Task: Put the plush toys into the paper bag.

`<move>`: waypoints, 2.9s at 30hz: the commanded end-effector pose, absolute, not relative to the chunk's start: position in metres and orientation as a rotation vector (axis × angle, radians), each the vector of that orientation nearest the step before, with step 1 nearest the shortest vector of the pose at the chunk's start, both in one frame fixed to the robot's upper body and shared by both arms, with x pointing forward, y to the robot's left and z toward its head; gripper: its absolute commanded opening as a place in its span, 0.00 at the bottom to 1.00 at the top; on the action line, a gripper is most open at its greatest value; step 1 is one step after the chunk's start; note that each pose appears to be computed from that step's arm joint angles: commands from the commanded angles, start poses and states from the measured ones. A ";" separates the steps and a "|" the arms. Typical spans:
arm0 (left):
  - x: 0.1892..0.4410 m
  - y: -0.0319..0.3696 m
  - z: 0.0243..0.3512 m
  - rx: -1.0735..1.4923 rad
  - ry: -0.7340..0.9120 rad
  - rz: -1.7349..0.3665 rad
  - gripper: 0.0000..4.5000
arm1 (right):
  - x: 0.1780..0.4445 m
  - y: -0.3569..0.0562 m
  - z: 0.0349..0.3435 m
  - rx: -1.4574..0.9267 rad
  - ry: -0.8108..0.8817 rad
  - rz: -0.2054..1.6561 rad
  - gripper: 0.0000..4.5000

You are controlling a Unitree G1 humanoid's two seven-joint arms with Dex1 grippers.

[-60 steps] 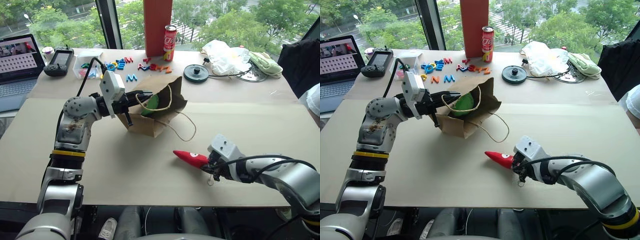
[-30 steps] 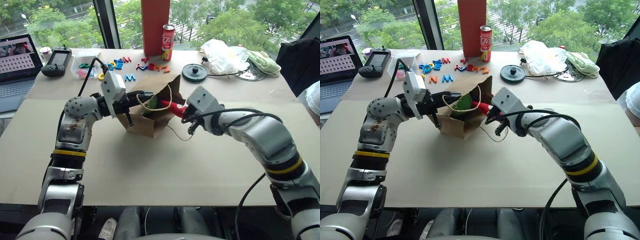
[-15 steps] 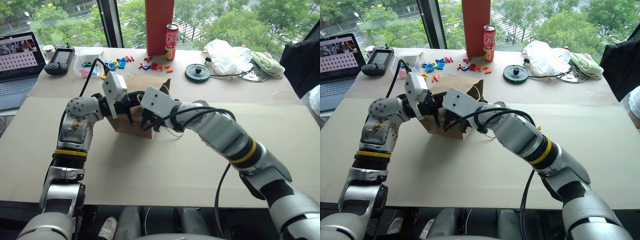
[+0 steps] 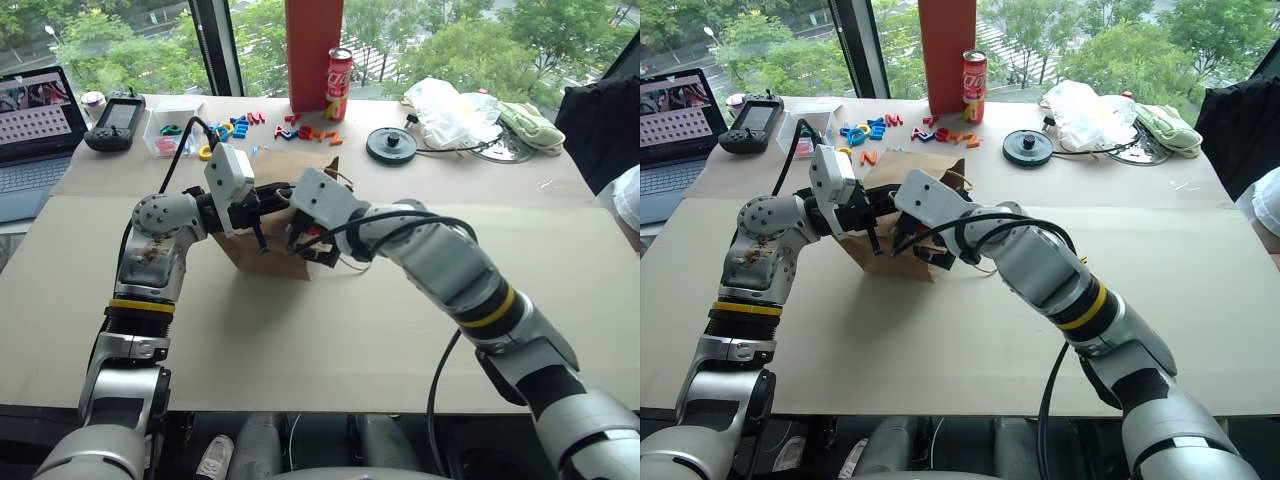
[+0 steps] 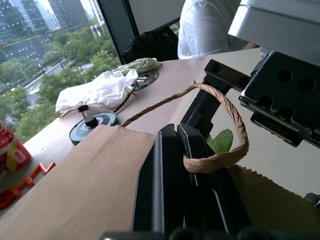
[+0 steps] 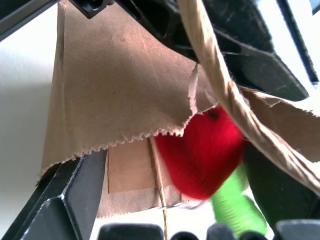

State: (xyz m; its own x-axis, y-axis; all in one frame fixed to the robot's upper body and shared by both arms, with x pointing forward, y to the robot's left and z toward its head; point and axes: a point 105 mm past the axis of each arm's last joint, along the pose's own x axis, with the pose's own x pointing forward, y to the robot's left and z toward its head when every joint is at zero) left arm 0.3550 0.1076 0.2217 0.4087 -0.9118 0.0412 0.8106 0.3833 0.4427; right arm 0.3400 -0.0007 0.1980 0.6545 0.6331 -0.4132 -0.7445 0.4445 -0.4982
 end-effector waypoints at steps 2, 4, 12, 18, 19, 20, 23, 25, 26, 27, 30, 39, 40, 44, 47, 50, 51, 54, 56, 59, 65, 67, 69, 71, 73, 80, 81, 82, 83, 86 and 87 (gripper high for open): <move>0.353 0.108 0.236 0.416 -0.357 -1.112 0.00 | 0.341 -0.006 0.215 -0.701 0.105 0.827 1.00; 0.353 0.108 0.236 0.417 -0.357 -1.112 0.00 | 0.341 -0.007 0.214 -0.699 0.107 0.824 1.00; 0.354 0.112 0.237 0.421 -0.357 -1.102 0.00 | 0.337 -0.022 0.216 -0.674 0.126 0.818 1.00; 0.354 0.112 0.237 0.421 -0.359 -1.099 0.00 | 0.337 -0.051 0.192 -0.683 0.235 0.787 1.00; 0.354 0.112 0.238 0.421 -0.359 -1.099 0.00 | 0.339 -0.054 0.185 -0.683 0.257 0.780 1.00; 0.354 0.112 0.238 0.420 -0.360 -1.098 0.00 | 0.341 -0.056 0.177 -0.676 0.280 0.770 1.00; 0.354 0.112 0.238 0.418 -0.362 -1.099 0.00 | 0.346 -0.058 0.162 -0.649 0.312 0.751 1.00; 0.354 0.112 0.239 0.418 -0.363 -1.100 0.00 | 0.350 -0.055 0.155 -0.634 0.319 0.747 1.00; 0.354 0.112 0.239 0.418 -0.363 -1.100 0.00 | 0.352 -0.054 0.152 -0.620 0.322 0.745 1.00; 0.353 0.112 0.239 0.418 -0.363 -1.101 0.00 | 0.354 -0.054 0.148 -0.616 0.329 0.739 1.00; 0.353 0.111 0.239 0.418 -0.363 -1.101 0.00 | 0.358 -0.051 0.140 -0.595 0.345 0.742 1.00; 0.352 0.112 0.239 0.423 -0.363 -1.105 0.00 | 0.360 -0.047 0.130 -0.540 0.364 0.739 0.32; 0.351 0.112 0.239 0.424 -0.363 -1.106 0.00 | 0.361 -0.048 0.130 -0.535 0.366 0.731 0.26; 0.351 0.112 0.238 0.430 -0.361 -1.111 0.00 | 0.366 -0.055 0.133 -0.528 0.357 0.696 0.01; 0.352 0.111 0.238 0.431 -0.362 -1.116 0.00 | 0.370 -0.062 0.139 -0.526 0.342 0.664 0.01; 0.354 0.108 0.239 0.429 -0.370 -1.123 0.00 | 0.374 -0.072 0.156 -0.507 0.294 0.615 0.01; 0.354 0.107 0.240 0.428 -0.374 -1.125 0.00 | 0.375 -0.075 0.161 -0.503 0.280 0.599 0.01; 0.361 0.101 0.244 0.415 -0.412 -1.119 0.00 | 0.374 -0.090 0.189 -0.491 0.205 0.544 0.01; 0.367 0.099 0.248 0.402 -0.441 -1.089 0.00 | 0.369 -0.099 0.204 -0.502 0.167 0.519 0.01; 0.375 0.097 0.253 0.372 -0.476 -1.045 0.00 | 0.358 -0.106 0.221 -0.536 0.122 0.508 0.01; 0.382 0.099 0.236 0.327 -0.451 -1.001 0.00 | 0.330 -0.084 0.227 -0.591 0.115 0.596 0.01; 0.384 0.104 0.231 0.319 -0.434 -0.988 0.00 | 0.326 -0.075 0.224 -0.593 0.133 0.615 0.01; 0.386 0.109 0.228 0.311 -0.417 -0.970 0.00 | 0.324 -0.068 0.223 -0.595 0.142 0.624 0.01; 0.388 0.112 0.225 0.305 -0.403 -0.961 0.00 | 0.324 -0.065 0.223 -0.592 0.145 0.624 0.01; 0.389 0.115 0.222 0.297 -0.384 -0.954 0.00 | 0.326 -0.062 0.225 -0.575 0.148 0.617 0.01; 0.398 0.130 0.207 0.188 -0.261 -0.909 0.00 | 0.342 -0.065 0.230 -0.538 0.131 0.547 0.01; 0.399 0.131 0.206 0.162 -0.245 -0.902 0.00 | 0.343 -0.063 0.233 -0.535 0.116 0.550 0.01; 0.400 0.131 0.206 0.138 -0.233 -0.899 0.00 | 0.344 -0.061 0.235 -0.528 0.098 0.557 0.14; 0.400 0.132 0.206 0.122 -0.227 -0.897 0.00 | 0.344 -0.059 0.238 -0.516 0.084 0.566 0.19; 0.398 0.135 0.208 0.084 -0.215 -0.895 0.19 | 0.341 -0.051 0.245 -0.459 0.050 0.615 0.42; 0.397 0.136 0.208 0.074 -0.210 -0.898 0.28 | 0.341 -0.050 0.248 -0.438 0.039 0.627 0.49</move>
State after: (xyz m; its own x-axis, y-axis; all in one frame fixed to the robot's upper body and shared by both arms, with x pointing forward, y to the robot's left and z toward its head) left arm 0.3997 0.1314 0.1957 0.6050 -0.7878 0.1153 0.7730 0.6159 0.1523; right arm 0.3434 -0.0533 0.2195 0.8116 0.5167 -0.2726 -0.5841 0.7190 -0.3765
